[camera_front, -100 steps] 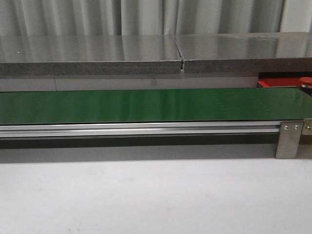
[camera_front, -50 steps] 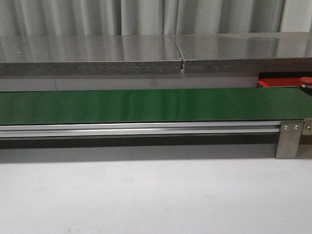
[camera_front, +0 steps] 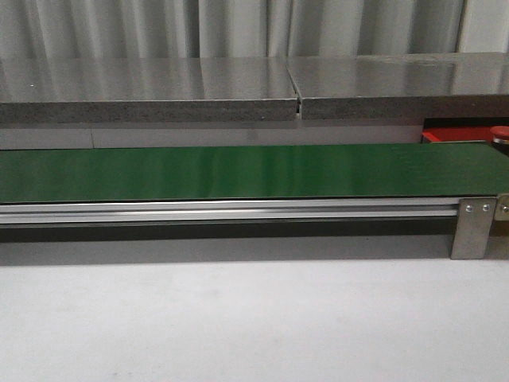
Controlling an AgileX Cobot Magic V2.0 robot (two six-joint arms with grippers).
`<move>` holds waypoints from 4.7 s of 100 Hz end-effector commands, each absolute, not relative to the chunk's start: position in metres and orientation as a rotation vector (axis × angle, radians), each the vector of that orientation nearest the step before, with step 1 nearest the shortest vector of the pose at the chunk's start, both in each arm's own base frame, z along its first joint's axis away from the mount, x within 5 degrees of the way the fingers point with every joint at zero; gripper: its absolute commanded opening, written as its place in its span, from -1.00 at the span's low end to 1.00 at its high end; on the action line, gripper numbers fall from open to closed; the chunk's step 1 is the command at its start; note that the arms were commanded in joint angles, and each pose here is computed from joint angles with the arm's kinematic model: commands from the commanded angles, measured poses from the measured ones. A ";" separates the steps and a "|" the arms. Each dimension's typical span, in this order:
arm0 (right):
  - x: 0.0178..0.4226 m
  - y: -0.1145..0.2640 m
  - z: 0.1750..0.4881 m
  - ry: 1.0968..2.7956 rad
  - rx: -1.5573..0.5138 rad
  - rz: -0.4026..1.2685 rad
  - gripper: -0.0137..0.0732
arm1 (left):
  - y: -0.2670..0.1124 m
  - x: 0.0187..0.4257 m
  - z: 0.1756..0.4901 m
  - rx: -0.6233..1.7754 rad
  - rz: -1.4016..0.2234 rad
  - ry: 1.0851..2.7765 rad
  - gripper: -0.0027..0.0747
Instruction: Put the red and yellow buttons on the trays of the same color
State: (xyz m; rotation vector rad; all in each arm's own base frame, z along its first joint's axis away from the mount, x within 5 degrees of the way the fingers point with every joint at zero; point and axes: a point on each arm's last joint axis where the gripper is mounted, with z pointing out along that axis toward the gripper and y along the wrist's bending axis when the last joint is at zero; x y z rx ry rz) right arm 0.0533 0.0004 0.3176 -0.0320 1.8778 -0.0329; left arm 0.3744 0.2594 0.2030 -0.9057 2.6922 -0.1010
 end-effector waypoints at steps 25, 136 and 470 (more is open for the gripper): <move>0.055 0.000 0.332 1.786 -0.038 -0.047 -0.97 | 0.204 0.368 0.322 -0.613 -0.030 2.518 -0.39; 0.055 0.000 0.332 1.786 -0.038 -0.047 -0.97 | 0.111 0.408 0.320 -0.322 -0.144 2.581 0.53; 0.055 0.000 0.332 1.786 -0.038 -0.047 -0.97 | 0.121 0.371 0.358 -0.462 -0.089 2.258 -0.31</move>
